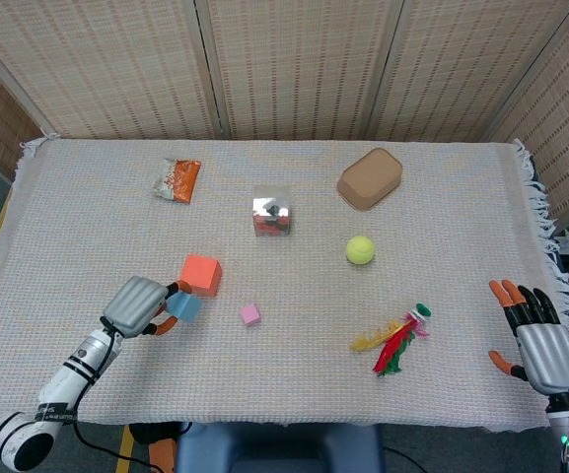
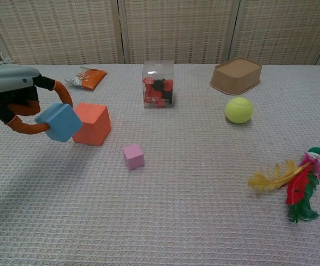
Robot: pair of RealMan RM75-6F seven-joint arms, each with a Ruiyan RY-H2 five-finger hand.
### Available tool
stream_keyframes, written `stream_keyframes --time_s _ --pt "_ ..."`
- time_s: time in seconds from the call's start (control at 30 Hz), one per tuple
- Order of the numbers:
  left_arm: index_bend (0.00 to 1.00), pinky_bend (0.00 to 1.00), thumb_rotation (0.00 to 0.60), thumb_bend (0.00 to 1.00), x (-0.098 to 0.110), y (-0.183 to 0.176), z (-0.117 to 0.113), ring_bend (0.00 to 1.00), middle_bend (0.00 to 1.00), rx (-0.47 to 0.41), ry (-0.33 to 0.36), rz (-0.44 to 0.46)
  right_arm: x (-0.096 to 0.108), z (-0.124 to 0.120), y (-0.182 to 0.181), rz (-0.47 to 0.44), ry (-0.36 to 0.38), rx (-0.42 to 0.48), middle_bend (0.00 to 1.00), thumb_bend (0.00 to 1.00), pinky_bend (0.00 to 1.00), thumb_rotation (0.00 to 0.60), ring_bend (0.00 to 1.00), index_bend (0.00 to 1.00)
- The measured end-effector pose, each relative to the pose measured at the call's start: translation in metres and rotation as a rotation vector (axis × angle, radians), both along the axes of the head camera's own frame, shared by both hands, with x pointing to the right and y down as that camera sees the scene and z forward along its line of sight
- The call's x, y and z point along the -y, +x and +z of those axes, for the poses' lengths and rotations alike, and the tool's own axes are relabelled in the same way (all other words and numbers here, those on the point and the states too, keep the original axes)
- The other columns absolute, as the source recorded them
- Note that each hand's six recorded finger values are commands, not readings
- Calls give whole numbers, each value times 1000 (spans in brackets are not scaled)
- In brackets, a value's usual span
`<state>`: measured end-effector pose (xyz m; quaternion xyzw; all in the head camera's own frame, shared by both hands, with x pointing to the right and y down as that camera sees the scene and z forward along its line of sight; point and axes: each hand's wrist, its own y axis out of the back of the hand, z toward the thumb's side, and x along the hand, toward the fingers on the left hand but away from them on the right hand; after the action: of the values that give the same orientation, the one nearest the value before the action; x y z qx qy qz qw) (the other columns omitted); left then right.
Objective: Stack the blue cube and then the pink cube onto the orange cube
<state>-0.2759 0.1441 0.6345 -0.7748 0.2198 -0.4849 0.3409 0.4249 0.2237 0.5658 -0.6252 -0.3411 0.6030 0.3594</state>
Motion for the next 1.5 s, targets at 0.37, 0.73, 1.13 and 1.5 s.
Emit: stream_keyframes --time_s 0.37,0.73,1.13,1.5 --pt "584 1000 600 379 26 27 1 1000 1000 58 26 -30 0 0 0 1 -5 1 0 107 0 600 0 0" --pt "595 1000 600 380 49 66 19 1000 1000 169 81 -57 2 -3 4 13 0 6 0 107 0 600 0 0" --pt "595 1000 600 380 61 66 30 1000 1000 249 71 -90 3 -5 6 20 5 7 0 107 0 600 0 0" --pt "598 1000 600 379 59 63 29 1000 1000 278 74 -72 3 -5 6 20 5 6 0 107 0 600 0 0"
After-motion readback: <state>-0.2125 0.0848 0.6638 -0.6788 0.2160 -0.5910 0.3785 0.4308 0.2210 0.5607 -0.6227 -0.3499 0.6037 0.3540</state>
